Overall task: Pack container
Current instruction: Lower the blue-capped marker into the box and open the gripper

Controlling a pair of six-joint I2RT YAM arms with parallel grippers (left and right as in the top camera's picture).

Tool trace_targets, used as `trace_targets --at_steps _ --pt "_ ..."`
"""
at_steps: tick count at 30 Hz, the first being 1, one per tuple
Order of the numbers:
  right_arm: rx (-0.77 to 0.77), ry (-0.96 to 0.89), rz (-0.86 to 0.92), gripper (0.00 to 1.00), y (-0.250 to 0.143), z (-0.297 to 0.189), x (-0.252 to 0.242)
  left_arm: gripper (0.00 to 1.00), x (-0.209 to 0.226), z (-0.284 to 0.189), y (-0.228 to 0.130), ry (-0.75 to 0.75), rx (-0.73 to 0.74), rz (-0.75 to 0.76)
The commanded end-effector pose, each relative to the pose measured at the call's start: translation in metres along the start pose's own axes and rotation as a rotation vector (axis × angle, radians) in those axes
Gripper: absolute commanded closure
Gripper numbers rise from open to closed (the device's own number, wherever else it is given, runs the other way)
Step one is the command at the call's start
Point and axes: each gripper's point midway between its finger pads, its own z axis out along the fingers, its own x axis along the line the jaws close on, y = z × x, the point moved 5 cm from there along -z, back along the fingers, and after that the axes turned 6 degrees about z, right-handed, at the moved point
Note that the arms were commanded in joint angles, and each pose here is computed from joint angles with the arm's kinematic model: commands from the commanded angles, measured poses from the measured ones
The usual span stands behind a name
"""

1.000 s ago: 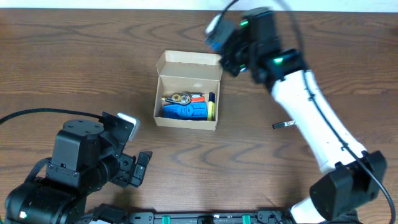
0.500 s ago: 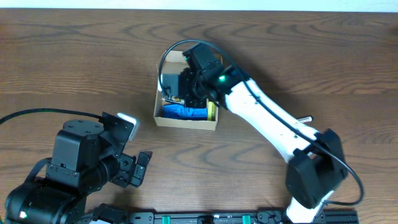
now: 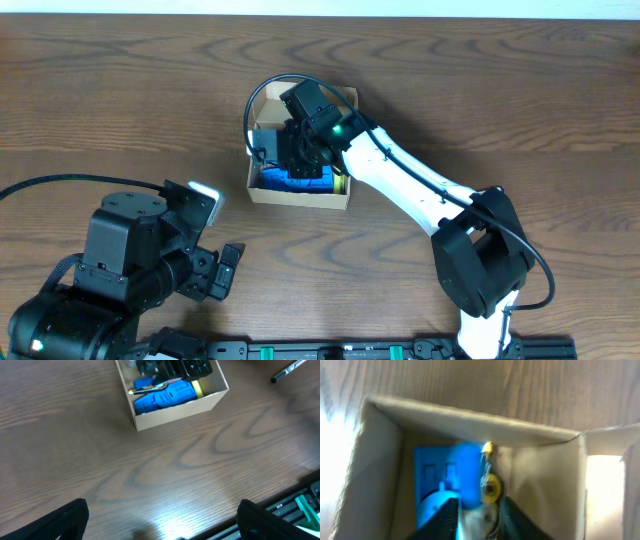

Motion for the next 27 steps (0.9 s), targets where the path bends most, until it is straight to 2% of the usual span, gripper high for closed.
trace_targets --at_steps 1,4,9,12,17,20,22,27 --pt "-0.023 0.005 0.061 0.60 0.007 0.004 0.004 0.05 -0.001 -0.003 0.002 -0.007 -0.012 0.005" --pt "-0.038 -0.015 0.122 0.51 0.012 -0.002 0.001 0.05 -0.001 -0.003 0.002 -0.007 -0.012 0.005" --pt "-0.001 -0.168 0.252 0.51 0.014 -0.036 -0.014 0.05 -0.001 -0.003 0.002 -0.007 -0.012 0.005" --pt "-0.003 -0.263 0.276 0.48 0.020 -0.074 -0.020 0.05 -0.001 -0.003 0.002 -0.007 -0.012 0.005" --pt "-0.014 -0.368 0.249 0.35 0.018 -0.149 -0.020 0.05 -0.001 -0.003 0.002 -0.007 -0.012 0.005" --pt "0.028 -0.391 0.220 0.35 -0.002 -0.187 -0.018 0.05 -0.001 -0.003 0.002 -0.007 -0.012 0.005" --pt "0.056 -0.406 0.266 0.35 -0.020 -0.206 -0.020 0.05 -0.001 -0.003 0.002 -0.007 -0.012 0.005" --pt "0.111 -0.454 0.551 0.35 -0.071 -0.244 -0.025 0.05 -0.001 -0.003 0.002 -0.007 -0.012 0.005"
